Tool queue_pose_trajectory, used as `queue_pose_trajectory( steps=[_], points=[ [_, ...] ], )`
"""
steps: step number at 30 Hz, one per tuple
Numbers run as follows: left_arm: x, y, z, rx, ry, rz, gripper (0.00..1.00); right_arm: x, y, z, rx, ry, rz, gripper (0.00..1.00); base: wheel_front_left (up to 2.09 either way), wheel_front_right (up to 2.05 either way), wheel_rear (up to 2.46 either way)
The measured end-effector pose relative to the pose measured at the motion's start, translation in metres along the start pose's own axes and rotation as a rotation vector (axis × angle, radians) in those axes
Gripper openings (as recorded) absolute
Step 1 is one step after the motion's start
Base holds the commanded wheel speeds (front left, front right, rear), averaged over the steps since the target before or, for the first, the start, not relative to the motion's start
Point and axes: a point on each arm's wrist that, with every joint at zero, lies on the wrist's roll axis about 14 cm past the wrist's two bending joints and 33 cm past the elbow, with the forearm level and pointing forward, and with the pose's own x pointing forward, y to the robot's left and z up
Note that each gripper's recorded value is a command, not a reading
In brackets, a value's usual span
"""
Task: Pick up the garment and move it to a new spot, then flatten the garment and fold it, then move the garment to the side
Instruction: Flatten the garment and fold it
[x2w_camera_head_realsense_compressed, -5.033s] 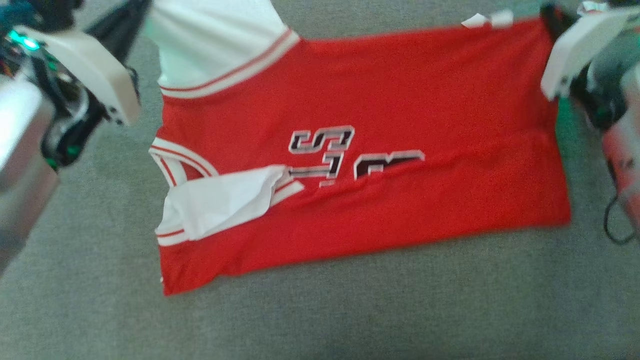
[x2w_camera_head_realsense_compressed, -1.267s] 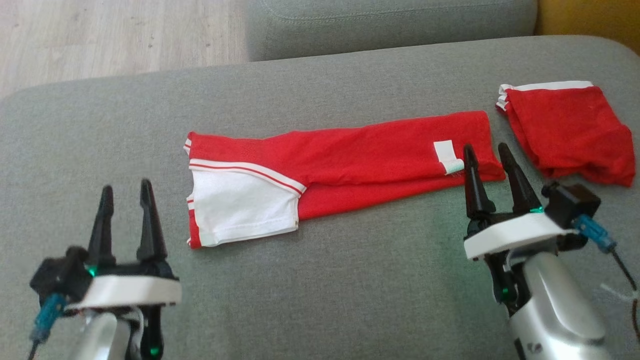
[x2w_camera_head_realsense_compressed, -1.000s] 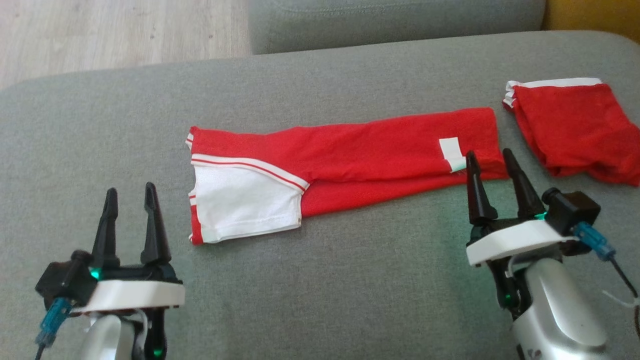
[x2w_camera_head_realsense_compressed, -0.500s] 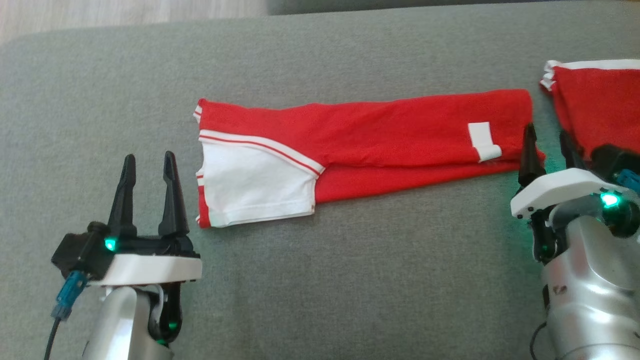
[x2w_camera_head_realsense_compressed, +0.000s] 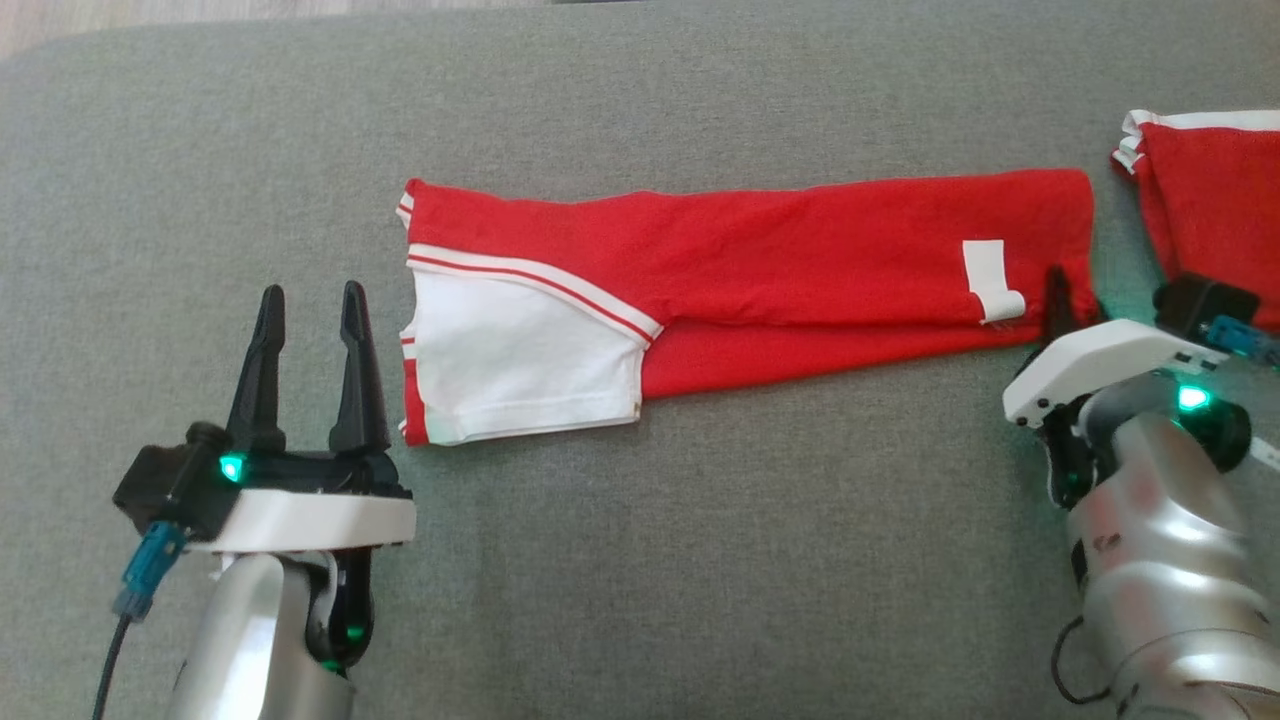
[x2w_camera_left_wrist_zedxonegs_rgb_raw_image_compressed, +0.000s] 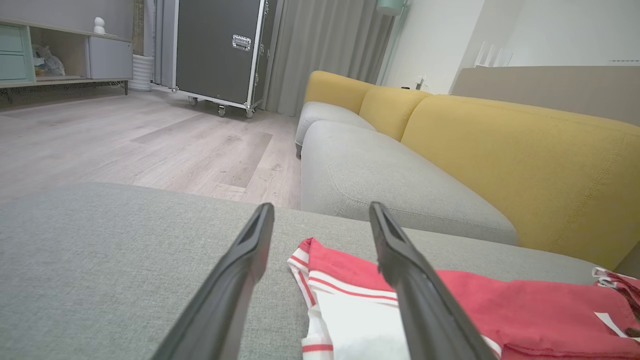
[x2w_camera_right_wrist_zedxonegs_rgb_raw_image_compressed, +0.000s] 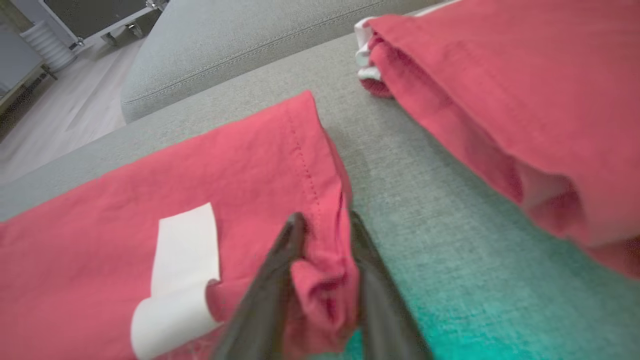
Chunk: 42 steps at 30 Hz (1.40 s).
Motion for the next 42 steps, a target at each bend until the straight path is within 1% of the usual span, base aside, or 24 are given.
queue_pose_trajectory(
  steps=[4,8,10,16,20,22,26,32,37,42],
  points=[
    [0.001,-0.004,0.001,-0.001,-0.002,-0.011,1.00,-0.005,-0.001,0.007,-0.040,-0.038,0.003,0.00,0.00,0.00,0.00],
    [0.002,-0.011,0.006,-0.003,-0.017,-0.029,1.00,-0.011,-0.006,0.028,-0.099,-0.104,-0.002,0.00,0.00,0.00,0.00],
    [0.003,-0.014,0.010,-0.006,-0.026,-0.038,1.00,-0.015,-0.014,0.042,-0.117,-0.144,-0.019,0.00,0.00,0.00,0.00],
    [0.002,-0.022,0.019,-0.016,-0.052,-0.058,1.00,-0.032,-0.054,0.081,-0.144,-0.250,-0.104,0.00,0.00,0.00,0.00],
    [0.000,-0.025,0.022,-0.017,-0.059,-0.069,1.00,-0.038,-0.053,0.087,-0.143,-0.276,-0.104,0.00,0.00,0.00,0.00],
    [-0.003,-0.025,0.024,-0.017,-0.063,-0.068,1.00,-0.039,-0.042,0.093,-0.130,-0.299,-0.079,0.00,0.00,0.00,0.00],
    [-0.009,-0.025,0.032,-0.016,-0.082,-0.065,1.00,-0.042,-0.007,0.106,-0.116,-0.345,0.004,0.00,0.00,0.00,0.00],
    [-0.023,-0.017,0.045,-0.006,-0.115,-0.041,1.00,-0.048,0.058,0.120,-0.131,-0.370,0.178,0.00,0.00,0.00,0.00],
    [-0.036,-0.006,0.055,0.003,-0.139,-0.005,1.00,-0.059,0.133,0.103,-0.081,-0.311,0.400,0.00,0.00,0.00,0.00],
    [-0.048,0.007,0.060,0.011,-0.152,0.035,1.00,-0.069,0.184,0.078,-0.080,-0.240,0.551,0.00,0.00,0.00,0.00]
  ],
)
